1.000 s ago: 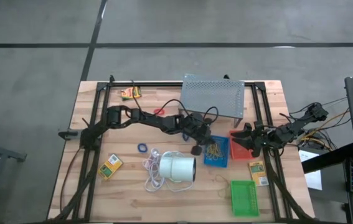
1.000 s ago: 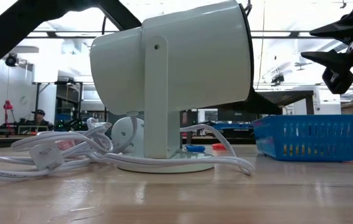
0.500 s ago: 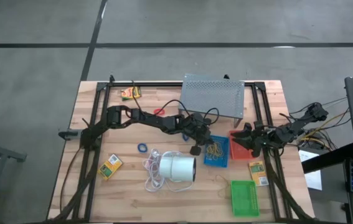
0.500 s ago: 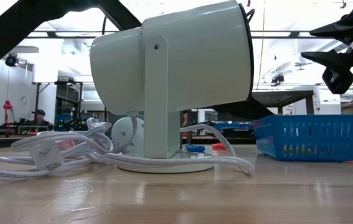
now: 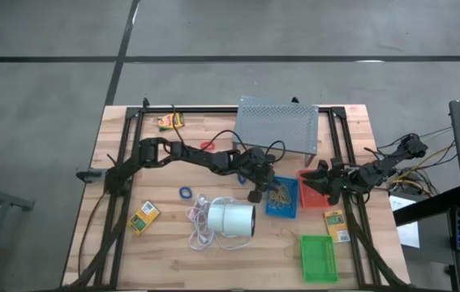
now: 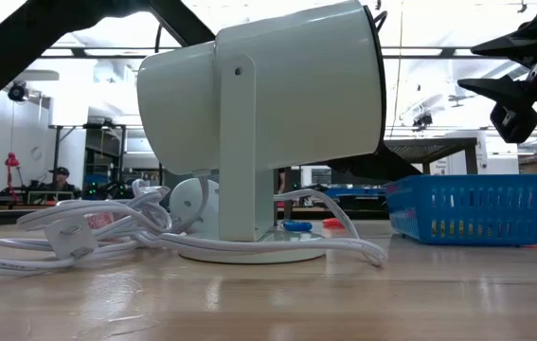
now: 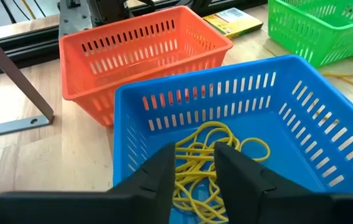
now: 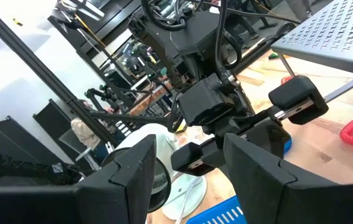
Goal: Pick & Place Office Desk Supplies
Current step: Put the yellow rubberband into the blue bin
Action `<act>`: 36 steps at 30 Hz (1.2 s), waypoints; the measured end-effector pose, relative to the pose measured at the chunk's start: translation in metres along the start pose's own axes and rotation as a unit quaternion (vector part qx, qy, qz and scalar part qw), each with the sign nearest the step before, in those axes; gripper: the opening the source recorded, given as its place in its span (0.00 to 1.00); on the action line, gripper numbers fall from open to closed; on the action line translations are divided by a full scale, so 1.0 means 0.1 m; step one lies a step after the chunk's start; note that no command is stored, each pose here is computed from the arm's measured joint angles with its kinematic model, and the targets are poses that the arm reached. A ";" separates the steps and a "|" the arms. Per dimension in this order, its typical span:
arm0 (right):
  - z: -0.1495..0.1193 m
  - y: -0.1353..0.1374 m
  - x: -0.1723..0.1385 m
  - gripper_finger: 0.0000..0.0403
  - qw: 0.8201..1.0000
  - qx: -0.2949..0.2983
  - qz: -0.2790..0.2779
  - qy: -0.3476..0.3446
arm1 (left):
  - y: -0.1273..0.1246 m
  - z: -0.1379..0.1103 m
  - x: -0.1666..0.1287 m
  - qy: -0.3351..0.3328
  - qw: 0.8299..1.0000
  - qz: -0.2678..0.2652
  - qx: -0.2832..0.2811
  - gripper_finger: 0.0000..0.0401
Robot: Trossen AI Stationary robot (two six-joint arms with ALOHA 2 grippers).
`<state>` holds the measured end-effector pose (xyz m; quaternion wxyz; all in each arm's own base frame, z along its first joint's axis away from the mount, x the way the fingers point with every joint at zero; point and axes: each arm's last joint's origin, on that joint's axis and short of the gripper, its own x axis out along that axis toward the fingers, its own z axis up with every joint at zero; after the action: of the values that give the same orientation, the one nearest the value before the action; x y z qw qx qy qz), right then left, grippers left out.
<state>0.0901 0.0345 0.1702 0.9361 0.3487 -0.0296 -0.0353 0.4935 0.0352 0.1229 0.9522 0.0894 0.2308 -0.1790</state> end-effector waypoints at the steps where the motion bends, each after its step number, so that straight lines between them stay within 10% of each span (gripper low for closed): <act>1: 0.00 0.00 0.00 0.46 1.000 0.000 0.000 0.000 | 0.00 0.00 0.00 0.000 1.000 0.000 0.000 0.32; 25: 0.00 0.00 0.00 0.46 1.000 0.000 0.000 0.000 | 0.03 0.80 -0.51 -0.104 0.993 0.015 0.046 0.39; 36: 0.00 0.00 0.00 0.46 1.000 0.000 0.000 0.000 | -0.09 0.94 -0.80 -0.039 0.997 0.070 -0.021 0.40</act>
<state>0.0901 0.0344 0.1704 0.9360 0.3489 -0.0299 -0.0354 0.4624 0.0274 0.2421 0.9724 0.0782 0.1902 -0.1100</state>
